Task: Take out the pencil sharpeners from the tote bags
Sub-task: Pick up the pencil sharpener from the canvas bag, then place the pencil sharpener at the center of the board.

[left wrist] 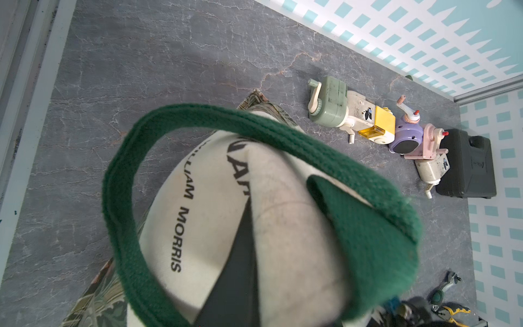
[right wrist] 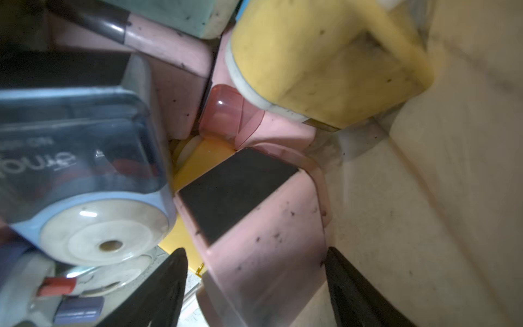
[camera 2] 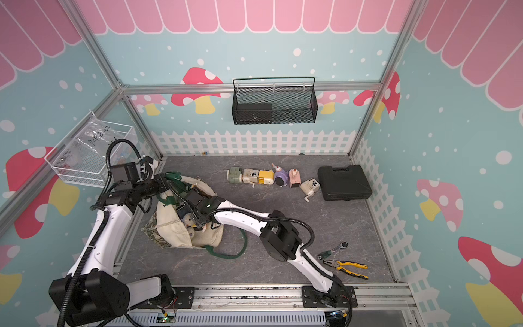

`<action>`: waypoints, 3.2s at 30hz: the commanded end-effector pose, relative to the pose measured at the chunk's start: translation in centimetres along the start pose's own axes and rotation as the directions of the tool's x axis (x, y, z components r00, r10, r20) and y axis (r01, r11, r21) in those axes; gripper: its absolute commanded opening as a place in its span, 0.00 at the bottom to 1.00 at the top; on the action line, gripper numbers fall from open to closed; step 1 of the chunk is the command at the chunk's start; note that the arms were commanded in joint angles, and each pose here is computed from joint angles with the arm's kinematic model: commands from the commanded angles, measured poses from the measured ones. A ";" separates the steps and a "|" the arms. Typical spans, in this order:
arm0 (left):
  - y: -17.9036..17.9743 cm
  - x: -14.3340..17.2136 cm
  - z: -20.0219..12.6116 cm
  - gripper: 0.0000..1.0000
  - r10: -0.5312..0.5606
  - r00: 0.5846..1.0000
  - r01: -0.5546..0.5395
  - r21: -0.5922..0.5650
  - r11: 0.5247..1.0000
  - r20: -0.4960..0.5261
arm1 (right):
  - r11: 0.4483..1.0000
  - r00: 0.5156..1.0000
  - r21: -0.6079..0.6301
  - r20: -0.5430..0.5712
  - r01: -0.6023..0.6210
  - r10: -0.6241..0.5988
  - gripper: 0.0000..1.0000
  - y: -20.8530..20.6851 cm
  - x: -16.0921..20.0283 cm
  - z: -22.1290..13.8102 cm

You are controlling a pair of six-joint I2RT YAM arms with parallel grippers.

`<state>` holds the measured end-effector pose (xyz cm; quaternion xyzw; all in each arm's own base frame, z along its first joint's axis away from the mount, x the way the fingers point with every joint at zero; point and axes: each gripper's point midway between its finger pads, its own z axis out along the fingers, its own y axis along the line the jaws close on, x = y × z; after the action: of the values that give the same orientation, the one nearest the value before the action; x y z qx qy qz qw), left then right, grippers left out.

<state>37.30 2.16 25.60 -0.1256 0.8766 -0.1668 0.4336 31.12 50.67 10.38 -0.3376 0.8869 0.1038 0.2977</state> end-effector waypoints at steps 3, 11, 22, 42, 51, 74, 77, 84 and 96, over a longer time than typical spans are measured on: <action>-2.0 -4.4 -1.3 0.00 0.045 0.986 -0.058 0.078 0.995 0.162 | 0.995 0.998 -0.096 -0.062 0.024 -0.030 0.78 1.5 2.4 2.7; -2.0 -4.3 -1.1 0.00 0.041 0.987 -0.054 0.083 0.995 0.155 | 0.992 0.992 0.024 -0.026 0.123 -0.122 0.86 -0.4 2.5 4.1; -1.9 -4.2 -1.0 0.00 0.036 0.988 -0.049 0.083 0.995 0.150 | 0.975 0.991 0.180 -0.051 0.130 -0.123 0.94 -2.6 3.5 6.0; -1.9 -4.2 -1.0 0.00 0.036 0.988 -0.049 0.080 0.996 0.152 | 0.993 0.992 0.078 0.077 0.093 -0.099 0.50 -1.6 -0.8 -1.3; -1.9 -4.2 -1.0 0.00 0.039 0.987 -0.051 0.078 0.996 0.153 | 0.988 0.979 -0.125 0.192 0.087 -0.062 0.47 0.9 -2.8 -6.6; -1.8 -4.2 -1.1 0.00 0.036 0.988 -0.047 0.073 0.996 0.152 | 0.981 0.914 -0.195 0.393 -0.024 0.100 0.44 -13.5 -3.0 -17.5; -1.7 -4.2 -1.1 0.00 0.037 0.987 -0.048 0.070 0.996 0.154 | 0.982 0.922 -0.168 0.361 -0.081 0.138 0.43 -16.7 -1.5 -15.9; -1.7 -4.3 -1.3 0.00 0.038 0.987 -0.049 0.068 0.996 0.157 | 0.972 0.947 -0.195 0.268 -0.128 0.178 0.42 -19.3 2.0 -9.4; -1.6 -4.2 -1.3 0.00 0.036 0.987 -0.046 0.067 0.997 0.157 | 0.889 0.959 -0.443 0.182 -0.116 0.216 0.40 -16.2 0.0 -1.3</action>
<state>37.70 2.55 25.55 -0.1345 0.8733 -0.1704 0.4361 40.57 35.43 8.60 -0.2859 0.8649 0.3004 0.2828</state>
